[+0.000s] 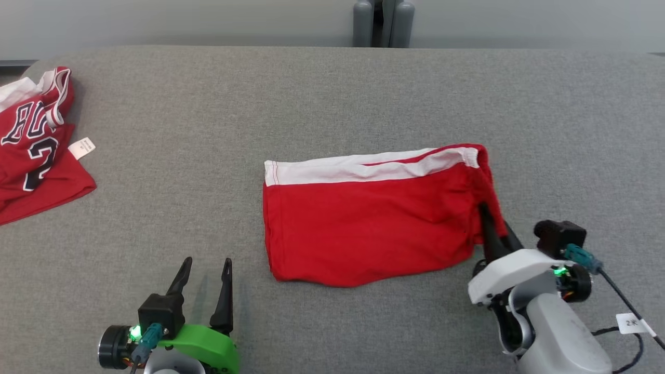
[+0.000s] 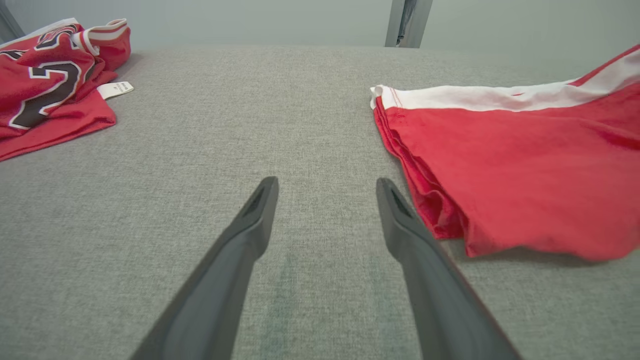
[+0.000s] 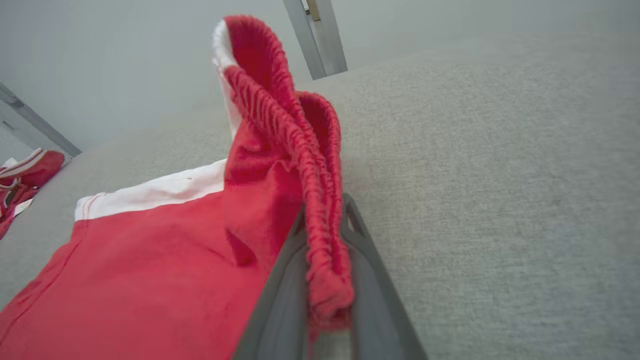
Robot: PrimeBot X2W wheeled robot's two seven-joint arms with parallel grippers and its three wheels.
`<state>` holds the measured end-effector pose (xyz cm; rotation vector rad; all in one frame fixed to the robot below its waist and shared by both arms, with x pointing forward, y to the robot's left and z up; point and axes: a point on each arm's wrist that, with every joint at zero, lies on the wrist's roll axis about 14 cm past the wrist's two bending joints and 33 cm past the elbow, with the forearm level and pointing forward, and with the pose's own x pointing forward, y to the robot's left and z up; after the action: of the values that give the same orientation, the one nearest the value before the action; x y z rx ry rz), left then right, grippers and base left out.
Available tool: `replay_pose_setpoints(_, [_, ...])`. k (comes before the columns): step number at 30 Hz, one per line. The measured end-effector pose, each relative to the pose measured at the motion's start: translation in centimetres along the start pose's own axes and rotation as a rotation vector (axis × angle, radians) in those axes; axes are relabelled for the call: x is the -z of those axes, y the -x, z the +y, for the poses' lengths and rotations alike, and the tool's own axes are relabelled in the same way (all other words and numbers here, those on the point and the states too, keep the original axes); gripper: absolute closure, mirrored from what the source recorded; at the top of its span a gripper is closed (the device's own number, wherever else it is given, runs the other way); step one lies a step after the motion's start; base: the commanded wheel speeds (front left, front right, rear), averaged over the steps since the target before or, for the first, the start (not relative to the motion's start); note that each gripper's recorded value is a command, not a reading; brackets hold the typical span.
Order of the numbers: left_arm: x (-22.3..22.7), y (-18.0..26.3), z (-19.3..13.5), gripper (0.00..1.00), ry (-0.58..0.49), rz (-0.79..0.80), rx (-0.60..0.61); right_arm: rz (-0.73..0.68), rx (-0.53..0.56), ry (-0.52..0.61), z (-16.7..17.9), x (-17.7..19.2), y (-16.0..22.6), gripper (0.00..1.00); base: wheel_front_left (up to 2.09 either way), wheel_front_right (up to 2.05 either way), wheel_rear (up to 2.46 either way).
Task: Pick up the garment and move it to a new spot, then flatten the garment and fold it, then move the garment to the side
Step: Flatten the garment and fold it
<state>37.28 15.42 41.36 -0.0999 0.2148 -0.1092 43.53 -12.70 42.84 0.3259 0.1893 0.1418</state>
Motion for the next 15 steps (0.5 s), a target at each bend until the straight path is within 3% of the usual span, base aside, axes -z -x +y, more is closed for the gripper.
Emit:
replay_pose_setpoints(6, [0.1, 0.9, -0.5, 0.0, 0.007, 0.002, 0.011, -0.006, -0.193, -0.079, 6.9, -0.4, -0.3, 1.0, 0.0, 0.0, 0.0])
replay_pose_setpoints(15, [0.5, 3.3, 1.2, 0.0, 0.022, 0.006, -0.059, 0.041, -0.449, -0.029, 15.7, 0.3, -1.5, 1.0, 0.0, 0.0, 0.0])
